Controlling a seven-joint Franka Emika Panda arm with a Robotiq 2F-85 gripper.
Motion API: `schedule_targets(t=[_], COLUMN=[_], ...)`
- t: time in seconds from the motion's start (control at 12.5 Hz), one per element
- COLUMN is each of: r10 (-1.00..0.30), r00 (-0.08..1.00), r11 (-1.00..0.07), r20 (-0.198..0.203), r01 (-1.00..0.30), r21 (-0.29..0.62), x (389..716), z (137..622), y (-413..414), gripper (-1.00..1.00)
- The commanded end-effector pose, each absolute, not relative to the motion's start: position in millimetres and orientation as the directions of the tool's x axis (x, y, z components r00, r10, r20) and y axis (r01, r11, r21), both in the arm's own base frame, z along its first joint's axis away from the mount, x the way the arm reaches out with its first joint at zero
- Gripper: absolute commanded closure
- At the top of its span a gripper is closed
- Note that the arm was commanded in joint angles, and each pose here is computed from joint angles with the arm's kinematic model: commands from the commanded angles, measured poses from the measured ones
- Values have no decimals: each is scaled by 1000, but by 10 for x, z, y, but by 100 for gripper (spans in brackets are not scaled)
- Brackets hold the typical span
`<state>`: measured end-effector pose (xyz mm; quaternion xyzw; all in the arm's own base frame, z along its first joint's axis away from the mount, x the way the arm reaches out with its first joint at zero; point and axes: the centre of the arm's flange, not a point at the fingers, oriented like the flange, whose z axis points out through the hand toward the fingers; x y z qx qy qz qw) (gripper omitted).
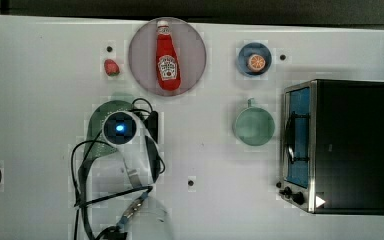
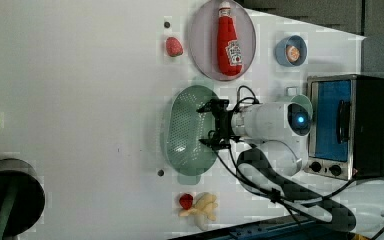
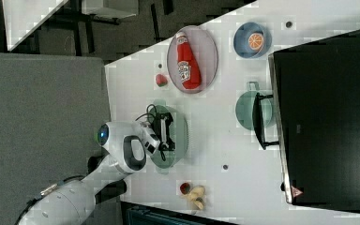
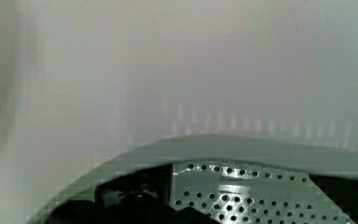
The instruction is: Drag strainer left to right.
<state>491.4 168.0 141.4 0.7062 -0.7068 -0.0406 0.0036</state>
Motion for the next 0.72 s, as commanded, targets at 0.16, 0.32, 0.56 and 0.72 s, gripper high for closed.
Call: schedule_targets(t=[0.16, 0.32, 0.56, 0.72], r10=[-998, -996, -995, -993], r00=[64, 90, 101, 120], r11=[-65, -91, -102, -120], r20=[-30, -23, -10, -1], r01=[-996, -994, -993, -991], r21=[55, 59, 62, 56], x=[4972, 4962, 4964, 4981], z=[1559, 1560, 1558, 1575], y=[1009, 743, 361, 143], gripper=[-100, -100, -100, -100])
